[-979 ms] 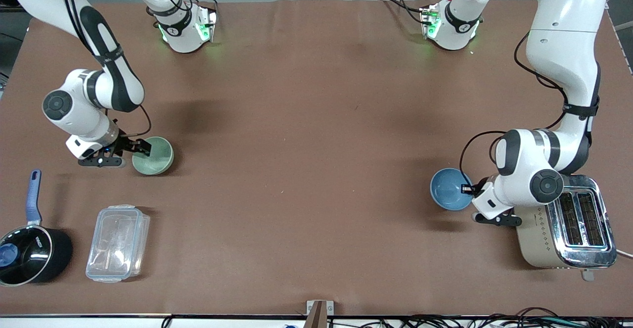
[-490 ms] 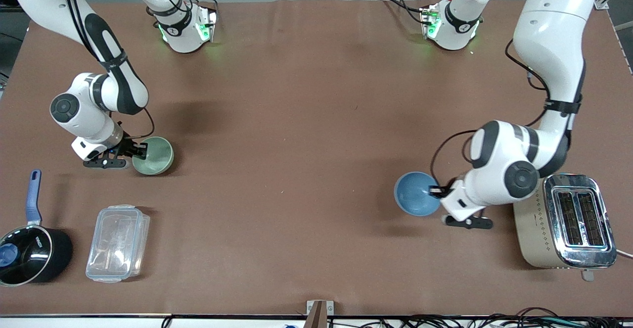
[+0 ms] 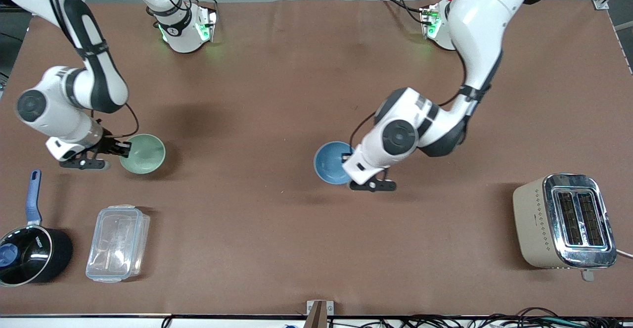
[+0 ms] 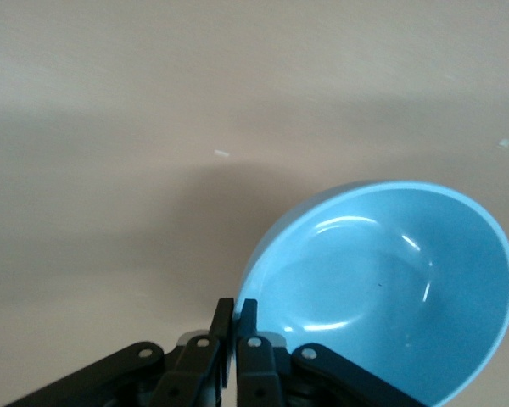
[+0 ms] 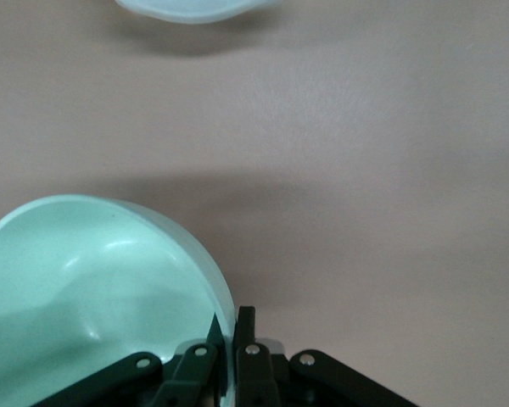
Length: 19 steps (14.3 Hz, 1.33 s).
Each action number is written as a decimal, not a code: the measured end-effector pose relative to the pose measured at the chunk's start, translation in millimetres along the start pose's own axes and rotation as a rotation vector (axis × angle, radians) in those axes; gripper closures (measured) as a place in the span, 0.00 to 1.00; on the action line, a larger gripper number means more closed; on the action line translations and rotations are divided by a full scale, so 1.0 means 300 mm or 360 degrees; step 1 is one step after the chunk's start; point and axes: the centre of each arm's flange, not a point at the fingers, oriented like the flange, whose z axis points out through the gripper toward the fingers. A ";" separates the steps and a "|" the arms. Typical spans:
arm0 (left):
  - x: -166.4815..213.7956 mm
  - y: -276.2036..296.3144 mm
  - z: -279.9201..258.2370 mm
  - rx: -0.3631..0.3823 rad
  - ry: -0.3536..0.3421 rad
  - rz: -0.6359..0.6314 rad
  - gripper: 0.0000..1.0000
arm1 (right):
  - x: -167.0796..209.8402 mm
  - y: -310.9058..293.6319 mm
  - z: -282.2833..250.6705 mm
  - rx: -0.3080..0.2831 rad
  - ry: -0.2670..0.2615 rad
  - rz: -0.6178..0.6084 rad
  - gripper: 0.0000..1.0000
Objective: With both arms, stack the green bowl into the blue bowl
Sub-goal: 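Slide the blue bowl with the left gripper toward the green bowl, then lift the green bowl with the right gripper into the blue bowl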
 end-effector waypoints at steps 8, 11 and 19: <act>-0.189 0.289 0.296 -0.0055 -0.0009 -0.0081 0.95 | 0.103 -0.509 -0.402 0.0185 -0.0090 0.0318 0.94; -0.174 0.307 0.257 -0.0086 0.0026 -0.0091 0.78 | 0.032 -0.904 -0.403 0.0176 -0.0044 0.0455 0.94; 0.140 -0.186 -0.559 0.0020 0.0334 -0.0225 0.02 | -0.164 -1.482 -0.191 0.0172 0.0012 0.0590 0.94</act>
